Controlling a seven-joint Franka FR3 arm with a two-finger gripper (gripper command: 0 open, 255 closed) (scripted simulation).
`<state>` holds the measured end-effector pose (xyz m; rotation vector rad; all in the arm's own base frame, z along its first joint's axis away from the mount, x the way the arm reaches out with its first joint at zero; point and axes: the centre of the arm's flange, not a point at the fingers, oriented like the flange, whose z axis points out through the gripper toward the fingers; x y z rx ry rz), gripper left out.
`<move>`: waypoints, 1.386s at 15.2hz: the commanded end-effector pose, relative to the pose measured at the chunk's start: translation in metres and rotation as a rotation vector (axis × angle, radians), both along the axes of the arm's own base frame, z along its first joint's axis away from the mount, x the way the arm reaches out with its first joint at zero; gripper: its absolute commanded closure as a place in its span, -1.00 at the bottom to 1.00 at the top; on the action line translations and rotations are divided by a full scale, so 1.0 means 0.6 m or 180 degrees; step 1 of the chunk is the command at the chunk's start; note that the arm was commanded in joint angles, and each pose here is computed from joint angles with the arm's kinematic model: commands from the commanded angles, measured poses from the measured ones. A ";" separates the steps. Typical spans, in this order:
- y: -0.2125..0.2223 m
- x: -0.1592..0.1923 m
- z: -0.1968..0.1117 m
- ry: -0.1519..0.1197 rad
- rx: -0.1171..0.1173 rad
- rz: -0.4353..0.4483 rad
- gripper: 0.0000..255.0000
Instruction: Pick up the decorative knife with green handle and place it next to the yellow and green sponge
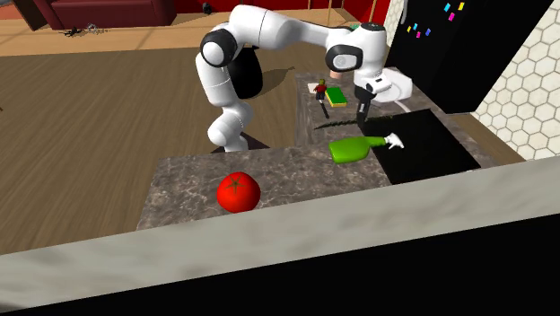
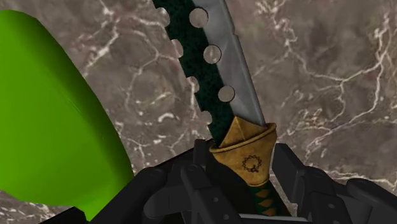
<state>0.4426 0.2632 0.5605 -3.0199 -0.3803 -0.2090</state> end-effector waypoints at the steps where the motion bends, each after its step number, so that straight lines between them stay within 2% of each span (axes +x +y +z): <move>1: 0.000 0.000 -0.019 0.0002 0.0000 0.0002 1.00; 5: 0.000 0.000 -0.052 0.0002 0.0000 0.0002 1.00; 13: 0.000 0.000 -0.052 0.0002 0.0000 0.0002 1.00; 14: 0.000 -0.001 -0.053 0.0002 0.0000 0.0002 -1.00; 19: 0.000 0.000 -0.052 0.0002 0.0000 0.0002 -1.00; 21: -0.005 -0.006 -0.009 0.0002 0.0000 0.0002 -1.00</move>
